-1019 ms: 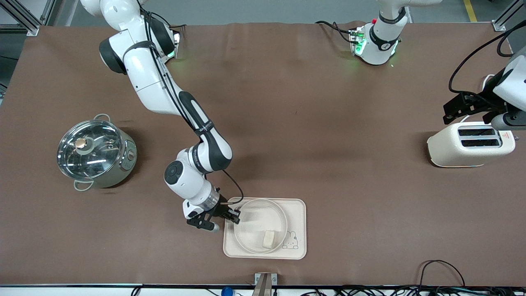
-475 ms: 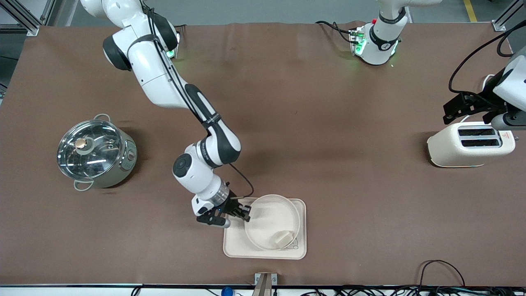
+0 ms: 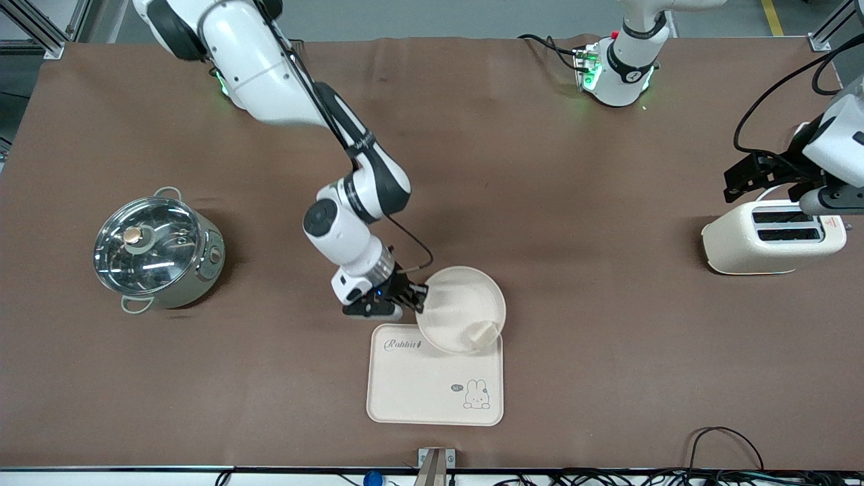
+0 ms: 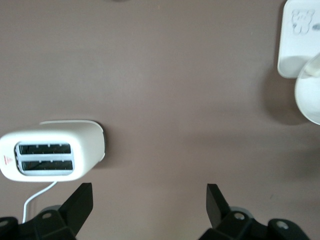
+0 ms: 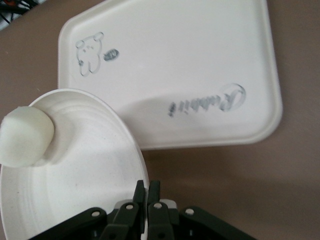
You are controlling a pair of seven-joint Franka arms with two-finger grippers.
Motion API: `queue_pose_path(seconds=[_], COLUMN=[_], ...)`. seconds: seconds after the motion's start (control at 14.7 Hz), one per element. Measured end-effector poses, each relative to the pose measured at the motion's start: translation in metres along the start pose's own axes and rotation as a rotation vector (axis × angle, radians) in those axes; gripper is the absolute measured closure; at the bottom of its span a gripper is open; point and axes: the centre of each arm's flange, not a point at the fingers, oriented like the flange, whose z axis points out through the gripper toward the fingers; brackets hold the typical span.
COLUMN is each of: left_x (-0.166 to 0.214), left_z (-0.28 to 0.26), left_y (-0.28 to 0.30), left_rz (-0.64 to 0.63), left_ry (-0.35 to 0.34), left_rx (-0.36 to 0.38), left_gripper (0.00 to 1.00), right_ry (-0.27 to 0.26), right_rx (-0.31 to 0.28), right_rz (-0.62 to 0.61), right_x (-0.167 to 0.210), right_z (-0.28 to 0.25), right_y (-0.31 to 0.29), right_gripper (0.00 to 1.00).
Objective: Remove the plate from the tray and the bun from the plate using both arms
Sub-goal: 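Lift the plate off the tray while the left gripper reaches toward it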
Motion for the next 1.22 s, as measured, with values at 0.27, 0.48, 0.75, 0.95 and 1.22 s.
queue_pose_path(seconds=[0.27,0.48,0.75,0.95,1.22], left_x=[-0.003,-0.004,-0.002,0.004,0.010], left_z=[0.015,0.042,0.091,0.138,0.205], left_y=[0.010,0.035,0.132,0.203,0.269], left_rz=[-0.039,-0.078,-0.152,-0.169,-0.172], left_ry=[-0.053,-0.093,-0.080,-0.056,-0.025], left_rx=[-0.061,-0.127,-0.139,-0.149,-0.153], left_gripper=[0.00,0.00,0.00,0.00,0.00], right_ry=[-0.043,-0.034,-0.014,-0.003,0.016], right_rx=[-0.065,-0.074,-0.066,-0.070,-0.059], right_rz=[-0.033,-0.051,-0.061,-0.058,-0.033], right_x=[-0.055,-0.075,-0.080,-0.083,-0.078], right_z=[-0.013,-0.007,-0.006,0.001,0.001], right_y=[0.036,0.039,0.035,0.039,0.034], right_gripper=[0.96,0.96,0.96,0.85,0.43])
